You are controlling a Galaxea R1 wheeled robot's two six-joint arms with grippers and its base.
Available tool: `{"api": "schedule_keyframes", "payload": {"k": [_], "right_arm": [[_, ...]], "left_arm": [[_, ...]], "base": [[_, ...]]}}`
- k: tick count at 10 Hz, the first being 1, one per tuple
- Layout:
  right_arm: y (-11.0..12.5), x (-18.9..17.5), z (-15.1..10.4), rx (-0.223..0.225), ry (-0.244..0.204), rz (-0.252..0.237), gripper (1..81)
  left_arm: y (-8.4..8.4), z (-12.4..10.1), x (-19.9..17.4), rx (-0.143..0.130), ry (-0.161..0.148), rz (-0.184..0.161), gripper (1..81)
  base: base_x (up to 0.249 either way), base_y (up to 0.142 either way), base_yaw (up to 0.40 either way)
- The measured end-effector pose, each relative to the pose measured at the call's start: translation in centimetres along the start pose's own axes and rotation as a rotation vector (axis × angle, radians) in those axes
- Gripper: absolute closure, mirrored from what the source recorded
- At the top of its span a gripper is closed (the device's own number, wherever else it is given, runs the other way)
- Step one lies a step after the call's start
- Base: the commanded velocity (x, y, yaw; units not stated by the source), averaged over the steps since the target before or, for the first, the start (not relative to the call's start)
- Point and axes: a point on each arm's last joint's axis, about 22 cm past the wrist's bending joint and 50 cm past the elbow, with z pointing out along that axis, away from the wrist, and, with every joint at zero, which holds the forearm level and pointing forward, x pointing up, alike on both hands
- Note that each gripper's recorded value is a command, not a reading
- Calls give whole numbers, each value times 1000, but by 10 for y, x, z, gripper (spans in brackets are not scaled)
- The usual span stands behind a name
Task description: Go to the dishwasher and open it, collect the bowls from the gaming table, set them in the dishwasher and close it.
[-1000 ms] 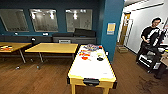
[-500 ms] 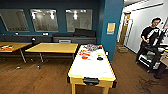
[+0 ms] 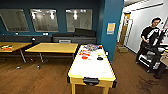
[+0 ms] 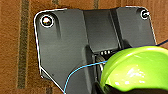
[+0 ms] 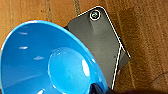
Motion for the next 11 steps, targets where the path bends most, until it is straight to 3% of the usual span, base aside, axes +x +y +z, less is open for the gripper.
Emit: {"api": "schedule_keyframes", "payload": {"k": [5, 8, 9, 11], "right_arm": [[-1, 0, 0, 0, -1, 0, 811], [-1, 0, 0, 0, -1, 0, 811], [-1, 0, 0, 0, -1, 0, 811], [0, 12, 0, -1, 20, -3, 811]], "left_arm": [[-3, -1, 0, 3, 0, 0, 811], [-4, -1, 0, 5, -1, 7, 811], [-2, 0, -2, 3, -2, 24, 811], [-2, 1, -17, 5, -23, 20, 811]], "base": [[0, 0, -33], [0, 0, -352], [0, 0, -395], [0, 0, -395]]}}
